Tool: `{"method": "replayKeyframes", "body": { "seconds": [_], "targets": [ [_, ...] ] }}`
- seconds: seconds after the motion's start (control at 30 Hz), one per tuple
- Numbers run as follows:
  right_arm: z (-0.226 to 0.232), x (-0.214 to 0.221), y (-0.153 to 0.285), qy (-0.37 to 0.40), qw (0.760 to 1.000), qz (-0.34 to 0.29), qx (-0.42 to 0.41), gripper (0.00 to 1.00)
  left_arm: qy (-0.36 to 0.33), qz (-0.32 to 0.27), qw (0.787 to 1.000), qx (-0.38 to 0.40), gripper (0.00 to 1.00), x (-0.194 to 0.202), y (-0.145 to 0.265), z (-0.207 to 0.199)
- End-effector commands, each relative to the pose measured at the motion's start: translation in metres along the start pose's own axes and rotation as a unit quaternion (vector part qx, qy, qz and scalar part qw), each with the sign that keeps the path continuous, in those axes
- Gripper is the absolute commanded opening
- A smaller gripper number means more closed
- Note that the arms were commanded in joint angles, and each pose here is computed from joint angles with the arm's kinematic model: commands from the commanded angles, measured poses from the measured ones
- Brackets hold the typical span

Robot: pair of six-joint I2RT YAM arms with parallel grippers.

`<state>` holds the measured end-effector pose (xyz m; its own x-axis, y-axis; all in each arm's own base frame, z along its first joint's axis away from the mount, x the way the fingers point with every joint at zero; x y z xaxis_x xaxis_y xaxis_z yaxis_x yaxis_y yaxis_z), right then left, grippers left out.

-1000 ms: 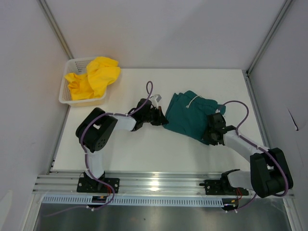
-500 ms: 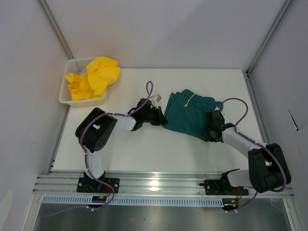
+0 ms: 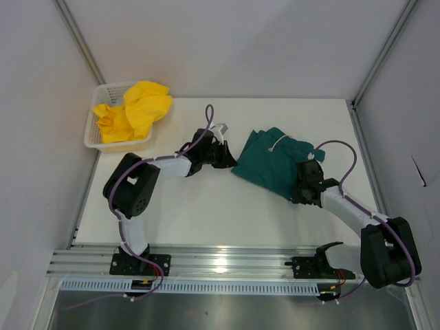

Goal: Fold and stack the shorts
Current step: Neatly place the folded shorts to the corner

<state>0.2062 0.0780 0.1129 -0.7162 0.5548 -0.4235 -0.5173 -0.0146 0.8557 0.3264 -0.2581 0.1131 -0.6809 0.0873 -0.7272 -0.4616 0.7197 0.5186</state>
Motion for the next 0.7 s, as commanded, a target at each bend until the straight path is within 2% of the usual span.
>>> {"method": "replayKeyframes", "body": {
  "seconds": [0.0,0.13,0.37,0.5,0.67],
  "targets": [
    [-0.01,0.005,-0.001,0.021,0.999,0.011,0.03,0.0,-0.038,-0.051,0.998,-0.022,0.0,-0.043,0.02,-0.003],
    [-0.01,0.008,-0.007,0.026,0.998,0.02,0.049,0.0,-0.04,-0.052,0.998,-0.025,0.0,-0.046,0.026,0.0],
    [-0.014,0.001,-0.01,0.02,0.995,0.001,0.098,0.01,-0.016,-0.031,0.999,0.002,0.0,-0.013,0.022,-0.003],
    [-0.019,-0.02,-0.012,0.015,0.989,-0.031,0.145,0.03,-0.011,-0.014,1.0,0.001,0.0,0.014,0.015,-0.013],
    [-0.03,-0.062,-0.024,0.01,0.977,-0.04,0.21,0.06,0.02,-0.02,1.0,0.009,0.0,0.023,0.024,-0.022]
  ]
}}
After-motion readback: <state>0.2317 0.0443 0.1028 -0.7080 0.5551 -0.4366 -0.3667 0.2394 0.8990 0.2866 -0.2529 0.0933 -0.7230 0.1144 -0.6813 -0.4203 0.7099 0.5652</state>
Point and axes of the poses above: each gripper's point midway between its finger pads, its own y axis back along the fingers, its own z axis along the line the jaws close on, x = y × z, the point moved 9 cm from there along y, back along the fingers, and after that the axes turned 12 degrees about -y, right-handed, at the moved point
